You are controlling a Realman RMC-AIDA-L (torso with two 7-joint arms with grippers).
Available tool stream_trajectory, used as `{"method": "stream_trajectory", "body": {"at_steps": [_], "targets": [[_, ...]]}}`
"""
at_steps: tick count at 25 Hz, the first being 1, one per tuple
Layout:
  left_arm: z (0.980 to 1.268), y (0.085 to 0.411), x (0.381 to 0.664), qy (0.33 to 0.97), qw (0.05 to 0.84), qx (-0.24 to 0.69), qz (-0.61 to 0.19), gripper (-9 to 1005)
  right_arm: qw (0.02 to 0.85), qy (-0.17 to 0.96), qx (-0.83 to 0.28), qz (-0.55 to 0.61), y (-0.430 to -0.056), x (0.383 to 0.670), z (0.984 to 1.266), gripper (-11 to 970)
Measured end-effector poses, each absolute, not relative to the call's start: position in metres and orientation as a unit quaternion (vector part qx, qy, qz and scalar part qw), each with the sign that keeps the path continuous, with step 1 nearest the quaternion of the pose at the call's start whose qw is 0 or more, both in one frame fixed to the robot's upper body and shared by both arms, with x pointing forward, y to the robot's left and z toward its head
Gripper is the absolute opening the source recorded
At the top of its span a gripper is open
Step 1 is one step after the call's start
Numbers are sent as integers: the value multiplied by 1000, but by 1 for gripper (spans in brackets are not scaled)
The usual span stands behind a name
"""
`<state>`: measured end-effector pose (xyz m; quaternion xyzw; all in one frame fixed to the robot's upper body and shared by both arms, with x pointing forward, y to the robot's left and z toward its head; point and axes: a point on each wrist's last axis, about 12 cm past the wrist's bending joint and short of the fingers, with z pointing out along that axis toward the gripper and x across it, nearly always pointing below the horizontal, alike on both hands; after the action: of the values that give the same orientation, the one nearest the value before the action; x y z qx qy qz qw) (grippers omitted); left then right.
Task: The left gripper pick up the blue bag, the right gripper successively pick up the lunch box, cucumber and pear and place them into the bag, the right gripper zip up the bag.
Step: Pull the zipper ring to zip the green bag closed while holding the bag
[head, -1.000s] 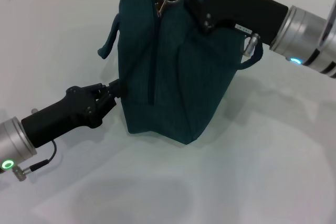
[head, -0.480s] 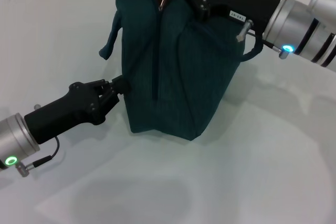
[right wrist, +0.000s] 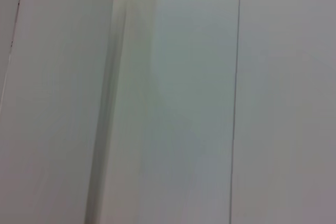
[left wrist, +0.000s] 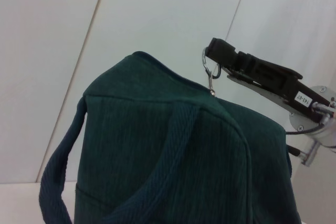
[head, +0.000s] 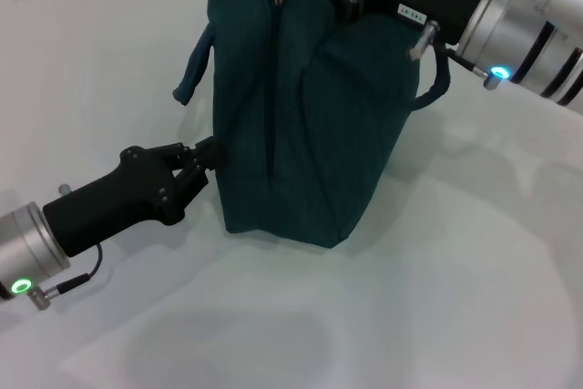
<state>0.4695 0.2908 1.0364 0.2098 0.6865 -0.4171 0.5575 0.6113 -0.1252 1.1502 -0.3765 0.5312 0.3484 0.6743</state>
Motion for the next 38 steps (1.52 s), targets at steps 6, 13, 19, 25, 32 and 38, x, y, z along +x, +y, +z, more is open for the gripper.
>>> {"method": "stream_trajectory", "body": {"at_steps": [6,13,19,25,32,38], "targets": [[1036,292,468,686,561,213,-411,60,683,533,-370,336,-130,615,1152,8],[1036,296,468,687,563,212,-408,61,685,542,-366,321,-134,618,1148,8],[1038,296,469,682,574,200,-406,86,686,539,-366,324,-135,616,1147,8],[1042,295,473,673,587,182,-412,135,683,535,-373,327,-133,614,1147,8],[1052,298,477,648,613,148,-427,192,681,536,-376,327,-133,613,1145,8],[1058,292,484,635,613,144,-447,446,680,533,-383,327,-130,612,1145,8]]}}
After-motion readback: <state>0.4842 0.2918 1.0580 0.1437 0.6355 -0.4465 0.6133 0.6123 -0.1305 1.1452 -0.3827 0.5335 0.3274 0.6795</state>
